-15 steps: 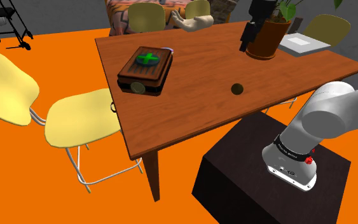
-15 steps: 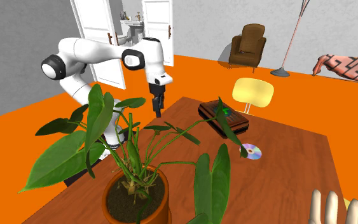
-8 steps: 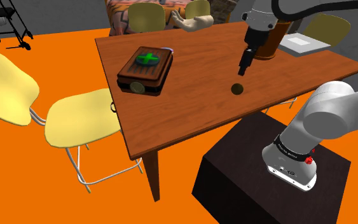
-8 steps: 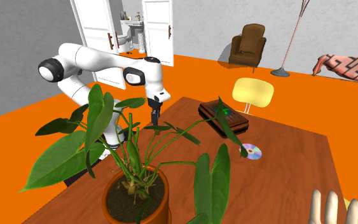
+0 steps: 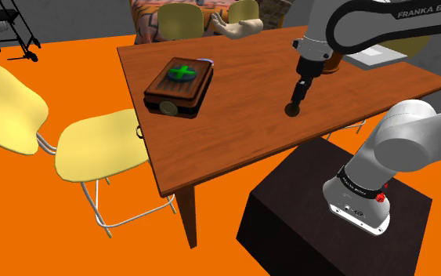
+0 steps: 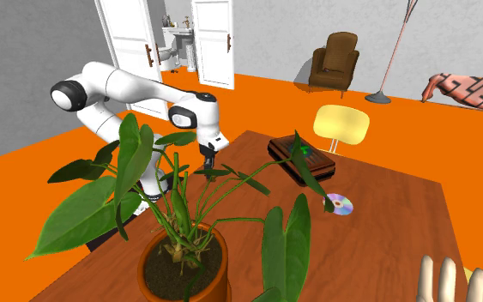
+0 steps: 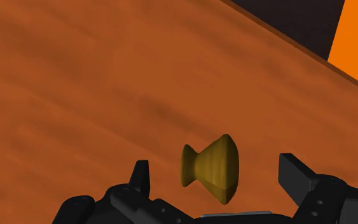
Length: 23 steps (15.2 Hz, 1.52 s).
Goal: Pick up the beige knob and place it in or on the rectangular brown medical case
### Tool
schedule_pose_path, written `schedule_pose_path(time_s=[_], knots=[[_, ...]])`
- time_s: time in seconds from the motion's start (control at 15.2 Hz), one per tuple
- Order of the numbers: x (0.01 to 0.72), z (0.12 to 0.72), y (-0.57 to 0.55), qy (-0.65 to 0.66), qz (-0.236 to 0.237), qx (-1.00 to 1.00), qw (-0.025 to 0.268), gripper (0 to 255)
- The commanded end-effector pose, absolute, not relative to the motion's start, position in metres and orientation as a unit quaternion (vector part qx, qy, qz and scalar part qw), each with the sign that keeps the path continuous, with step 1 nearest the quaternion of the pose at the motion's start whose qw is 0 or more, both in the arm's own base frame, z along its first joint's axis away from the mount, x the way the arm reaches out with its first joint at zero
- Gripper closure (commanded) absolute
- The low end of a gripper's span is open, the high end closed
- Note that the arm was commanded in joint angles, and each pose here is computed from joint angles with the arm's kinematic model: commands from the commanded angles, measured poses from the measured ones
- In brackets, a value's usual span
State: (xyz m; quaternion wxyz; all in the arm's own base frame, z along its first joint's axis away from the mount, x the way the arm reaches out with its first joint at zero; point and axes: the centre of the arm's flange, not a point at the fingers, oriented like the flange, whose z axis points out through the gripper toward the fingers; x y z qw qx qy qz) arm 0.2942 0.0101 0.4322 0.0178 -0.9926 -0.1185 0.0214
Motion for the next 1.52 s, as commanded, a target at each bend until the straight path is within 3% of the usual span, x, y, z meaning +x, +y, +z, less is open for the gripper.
schedule_pose_path(time_s=[0.0,0.53,0.59,1.45], knots=[[0.294,0.422,0.011,-0.118,0.021,-0.993,0.018,0],[0.294,0.419,0.011,-0.118,0.021,-0.993,0.018,0],[0.294,0.419,0.011,-0.118,0.021,-0.993,0.018,255],[0.294,0.44,0.011,-0.118,0.021,-0.993,0.018,255]])
